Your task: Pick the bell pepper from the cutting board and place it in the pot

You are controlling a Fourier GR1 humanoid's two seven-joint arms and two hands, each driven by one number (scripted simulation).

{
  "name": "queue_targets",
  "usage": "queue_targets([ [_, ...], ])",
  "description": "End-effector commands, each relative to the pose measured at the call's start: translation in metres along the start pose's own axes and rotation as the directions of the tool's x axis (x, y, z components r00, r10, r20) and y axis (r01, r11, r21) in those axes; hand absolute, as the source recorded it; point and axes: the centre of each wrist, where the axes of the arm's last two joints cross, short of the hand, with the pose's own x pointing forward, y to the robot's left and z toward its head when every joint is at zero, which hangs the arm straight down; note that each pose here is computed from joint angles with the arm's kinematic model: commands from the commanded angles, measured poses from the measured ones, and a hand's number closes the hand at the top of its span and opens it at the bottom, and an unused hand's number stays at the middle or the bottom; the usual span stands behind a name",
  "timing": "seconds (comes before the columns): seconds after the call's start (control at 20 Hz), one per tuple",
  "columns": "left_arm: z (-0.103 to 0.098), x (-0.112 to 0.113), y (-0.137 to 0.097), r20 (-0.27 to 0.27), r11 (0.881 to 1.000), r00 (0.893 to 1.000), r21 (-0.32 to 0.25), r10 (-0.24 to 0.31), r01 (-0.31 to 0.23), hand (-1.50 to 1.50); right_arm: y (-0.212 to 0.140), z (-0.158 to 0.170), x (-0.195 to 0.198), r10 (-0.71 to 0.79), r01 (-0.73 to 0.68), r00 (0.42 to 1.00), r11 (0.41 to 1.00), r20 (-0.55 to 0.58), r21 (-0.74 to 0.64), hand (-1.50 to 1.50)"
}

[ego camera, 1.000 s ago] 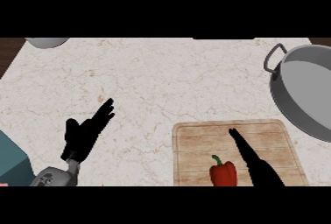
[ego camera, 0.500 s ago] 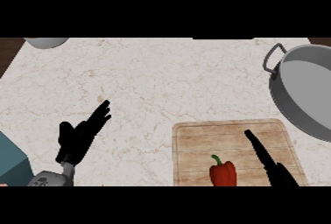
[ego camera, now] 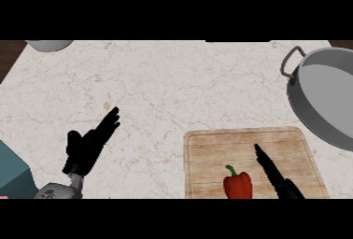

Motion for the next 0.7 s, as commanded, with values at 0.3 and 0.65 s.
queue_targets([
  [0.3, -0.008, -0.012, -0.01, -0.032, 1.0, 0.999, -0.006, -0.003, 0.003, 0.0, -0.001, -0.039, -0.033, -0.166, 0.167, 0.986, 0.986, -0.029, 0.021, -1.5],
  [0.65, -0.01, -0.002, 0.008, -0.036, 1.0, 0.999, -0.01, 0.003, -0.004, 0.0, 0.037, -0.039, -0.068, 0.001, -0.005, 0.999, 0.996, 0.047, 0.087, 1.5],
])
